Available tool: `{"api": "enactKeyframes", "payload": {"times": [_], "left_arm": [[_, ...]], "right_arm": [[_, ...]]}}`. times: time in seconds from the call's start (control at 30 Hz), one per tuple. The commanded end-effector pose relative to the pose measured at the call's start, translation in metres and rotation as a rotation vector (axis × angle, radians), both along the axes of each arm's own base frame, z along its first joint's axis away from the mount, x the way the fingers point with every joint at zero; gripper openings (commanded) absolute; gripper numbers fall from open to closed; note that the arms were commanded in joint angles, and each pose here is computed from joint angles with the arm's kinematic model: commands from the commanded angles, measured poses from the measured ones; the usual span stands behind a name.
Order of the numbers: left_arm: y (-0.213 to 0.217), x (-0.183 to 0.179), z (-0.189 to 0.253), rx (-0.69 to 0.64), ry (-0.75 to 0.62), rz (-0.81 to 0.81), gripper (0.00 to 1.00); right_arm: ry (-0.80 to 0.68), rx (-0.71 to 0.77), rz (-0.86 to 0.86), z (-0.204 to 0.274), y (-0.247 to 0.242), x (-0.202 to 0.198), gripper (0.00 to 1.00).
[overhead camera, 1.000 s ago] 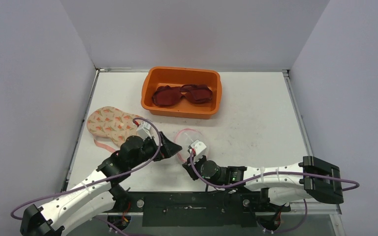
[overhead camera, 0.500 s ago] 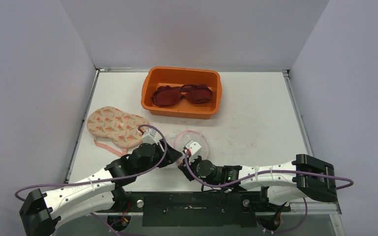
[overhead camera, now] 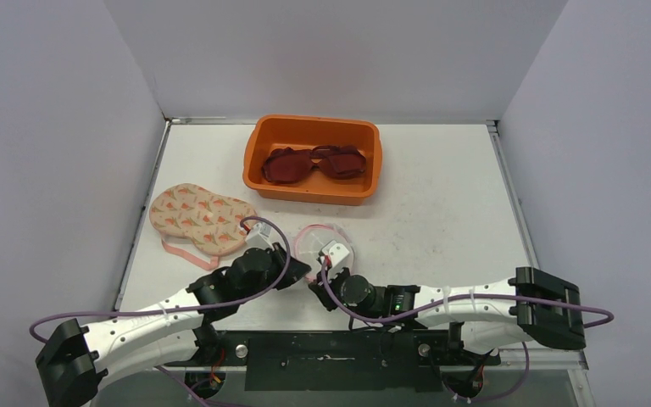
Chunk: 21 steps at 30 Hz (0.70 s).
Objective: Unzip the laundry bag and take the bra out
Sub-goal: Unzip the laundry bag at the center of the board.
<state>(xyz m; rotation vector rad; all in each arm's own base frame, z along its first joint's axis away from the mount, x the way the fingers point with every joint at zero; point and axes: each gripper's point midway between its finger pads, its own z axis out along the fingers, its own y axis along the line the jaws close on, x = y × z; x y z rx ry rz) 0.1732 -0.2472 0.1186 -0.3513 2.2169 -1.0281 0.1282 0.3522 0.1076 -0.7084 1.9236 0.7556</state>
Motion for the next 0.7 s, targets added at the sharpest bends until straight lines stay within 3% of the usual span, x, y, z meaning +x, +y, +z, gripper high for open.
{"api": "enactKeyframes", "payload": {"times": [0.0,0.37,0.67], "left_arm": [[0.002,0.009,0.011,-0.011,-0.05,0.034,0.0],[0.005,0.009,0.015,-0.022,-0.066,0.029,0.0],[-0.007,0.026,0.036,-0.128,-0.11,-0.092,0.0]], "right_arm": [[-0.021,0.018,-0.068,0.015,-0.013,0.009,0.05],[-0.001,-0.045,-0.228,-0.009,-0.057,0.025,0.05],[-0.043,0.018,-0.13,0.013,-0.05,0.016,0.05]]}}
